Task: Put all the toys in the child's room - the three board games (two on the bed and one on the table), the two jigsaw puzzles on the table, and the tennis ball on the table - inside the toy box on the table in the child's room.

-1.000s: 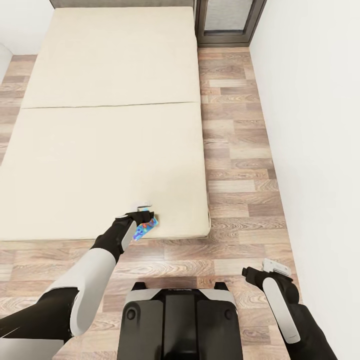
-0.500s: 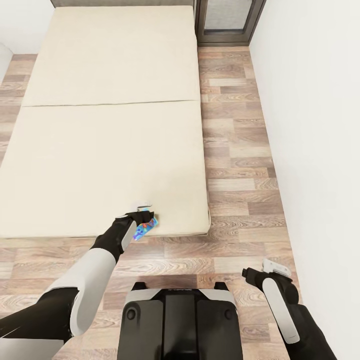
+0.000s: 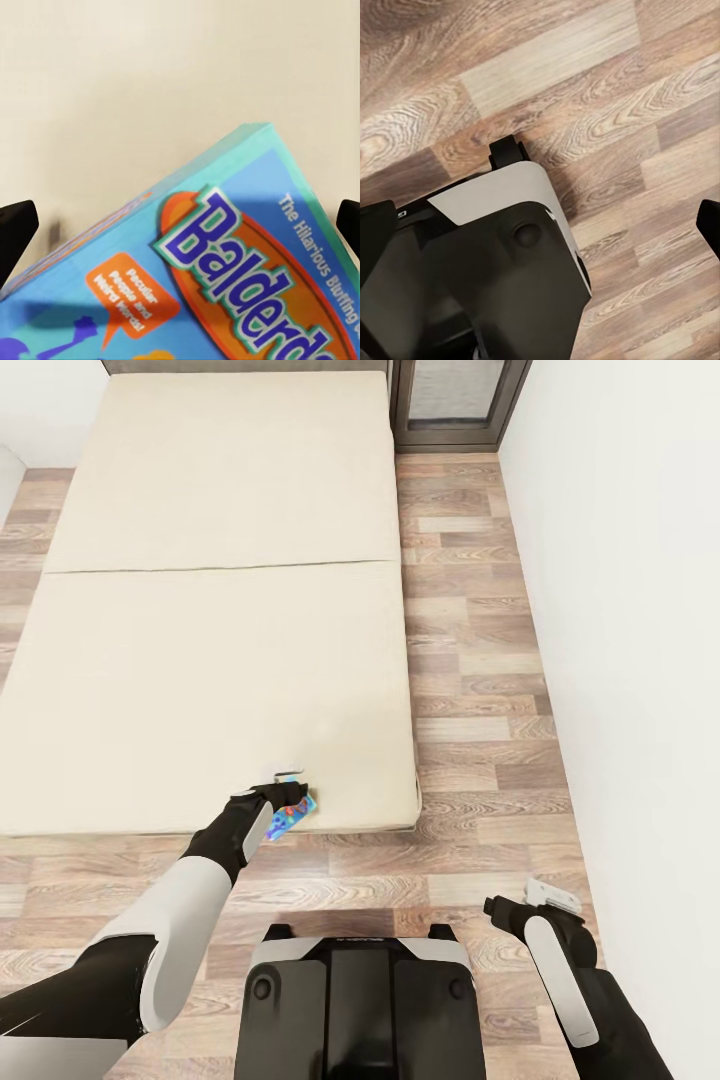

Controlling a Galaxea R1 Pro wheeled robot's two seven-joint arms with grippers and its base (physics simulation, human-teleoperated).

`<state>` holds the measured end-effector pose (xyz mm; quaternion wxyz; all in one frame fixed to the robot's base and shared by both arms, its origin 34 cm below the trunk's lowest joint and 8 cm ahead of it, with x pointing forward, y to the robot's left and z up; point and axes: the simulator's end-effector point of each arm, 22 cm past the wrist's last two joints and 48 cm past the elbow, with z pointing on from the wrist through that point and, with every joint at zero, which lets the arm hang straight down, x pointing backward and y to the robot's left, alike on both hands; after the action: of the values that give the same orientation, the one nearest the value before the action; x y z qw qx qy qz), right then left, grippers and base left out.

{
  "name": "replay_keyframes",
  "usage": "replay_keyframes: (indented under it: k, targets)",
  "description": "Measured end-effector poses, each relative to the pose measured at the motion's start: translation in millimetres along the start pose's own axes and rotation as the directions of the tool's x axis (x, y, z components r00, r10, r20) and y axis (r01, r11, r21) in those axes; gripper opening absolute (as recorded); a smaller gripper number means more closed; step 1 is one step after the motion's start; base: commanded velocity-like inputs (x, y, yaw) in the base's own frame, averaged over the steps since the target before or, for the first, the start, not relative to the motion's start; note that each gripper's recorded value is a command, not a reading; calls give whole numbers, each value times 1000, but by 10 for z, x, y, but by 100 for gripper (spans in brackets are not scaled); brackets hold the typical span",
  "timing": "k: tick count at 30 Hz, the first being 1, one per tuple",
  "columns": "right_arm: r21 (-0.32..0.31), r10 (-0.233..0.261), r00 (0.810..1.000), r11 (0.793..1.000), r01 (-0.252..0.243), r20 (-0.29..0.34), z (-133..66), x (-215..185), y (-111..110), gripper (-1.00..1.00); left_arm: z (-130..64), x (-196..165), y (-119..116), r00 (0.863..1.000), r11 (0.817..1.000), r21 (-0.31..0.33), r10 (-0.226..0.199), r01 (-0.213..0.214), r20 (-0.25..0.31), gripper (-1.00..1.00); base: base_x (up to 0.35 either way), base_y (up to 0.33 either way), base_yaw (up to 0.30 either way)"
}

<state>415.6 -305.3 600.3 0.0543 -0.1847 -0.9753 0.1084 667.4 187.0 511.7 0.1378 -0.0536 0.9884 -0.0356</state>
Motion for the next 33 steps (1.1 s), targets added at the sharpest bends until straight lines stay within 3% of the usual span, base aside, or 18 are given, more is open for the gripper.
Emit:
replay_keyframes:
  k: [33]
  targets:
    - [4, -3, 1000, 1000, 3, 2, 0, -6, -11, 100, 0, -6, 16, 1000, 1000, -2, -4, 4, 2, 100, -11, 0, 0]
